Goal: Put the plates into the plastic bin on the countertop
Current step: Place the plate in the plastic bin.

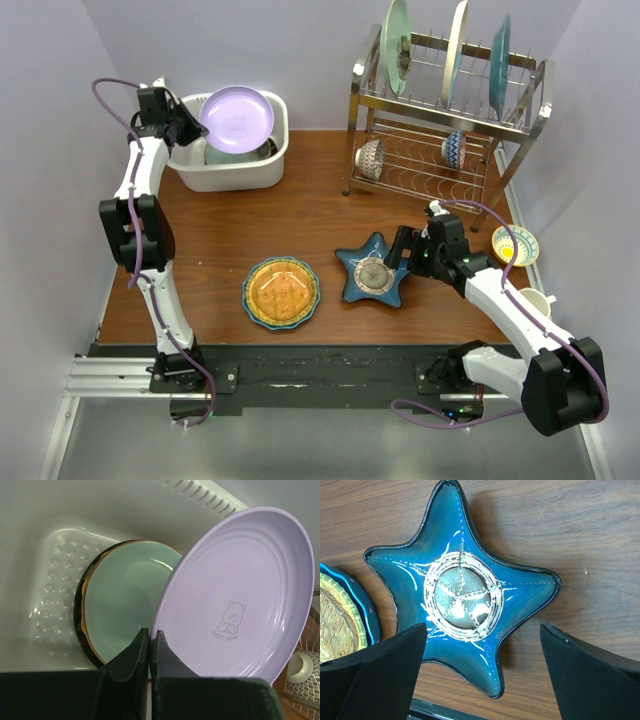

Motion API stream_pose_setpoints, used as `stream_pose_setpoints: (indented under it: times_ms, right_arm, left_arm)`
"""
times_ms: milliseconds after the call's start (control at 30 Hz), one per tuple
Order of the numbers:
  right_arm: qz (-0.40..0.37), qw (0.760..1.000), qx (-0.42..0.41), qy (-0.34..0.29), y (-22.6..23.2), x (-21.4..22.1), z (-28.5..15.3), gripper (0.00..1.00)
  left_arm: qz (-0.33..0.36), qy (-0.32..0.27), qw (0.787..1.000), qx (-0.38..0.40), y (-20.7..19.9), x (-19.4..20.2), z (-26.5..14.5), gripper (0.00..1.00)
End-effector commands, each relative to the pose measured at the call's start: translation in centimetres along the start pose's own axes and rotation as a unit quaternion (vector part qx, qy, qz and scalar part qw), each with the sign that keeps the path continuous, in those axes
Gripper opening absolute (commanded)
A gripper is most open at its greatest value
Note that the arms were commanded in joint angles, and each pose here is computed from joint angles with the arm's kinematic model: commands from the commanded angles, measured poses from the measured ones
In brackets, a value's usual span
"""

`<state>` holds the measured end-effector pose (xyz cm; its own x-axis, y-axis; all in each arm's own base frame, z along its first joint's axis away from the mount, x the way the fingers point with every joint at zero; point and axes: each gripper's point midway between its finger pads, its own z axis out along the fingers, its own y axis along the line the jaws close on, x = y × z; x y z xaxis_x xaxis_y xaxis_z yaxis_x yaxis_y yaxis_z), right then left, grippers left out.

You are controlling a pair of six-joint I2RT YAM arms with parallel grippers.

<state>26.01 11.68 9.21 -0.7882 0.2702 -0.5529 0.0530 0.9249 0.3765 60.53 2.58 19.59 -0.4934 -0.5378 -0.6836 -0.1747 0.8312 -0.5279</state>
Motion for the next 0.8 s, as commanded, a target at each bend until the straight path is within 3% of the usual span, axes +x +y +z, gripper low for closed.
stream_pose_setpoints:
  times_ms: [0, 533, 767]
  right_arm:
    - [-0.007, 1.0, -0.003, -0.018, 0.1, -0.8, -0.2, 0.99]
    - [-0.008, 1.0, 0.0, -0.016, -0.1, -0.6, -0.2, 0.99]
    - [-0.01, 1.0, 0.003, -0.015, -0.2, -0.5, -0.2, 0.99]
  left_arm:
    - [0.008, -0.044, 0.999, 0.0, 0.2, -2.2, 0.2, 0.0]
    - [0.008, -0.027, 0.999, -0.025, 2.3, -1.0, 2.6, 0.01]
    - [0.004, -0.008, 1.0, -0.027, 3.0, 0.3, 3.3, 0.06]
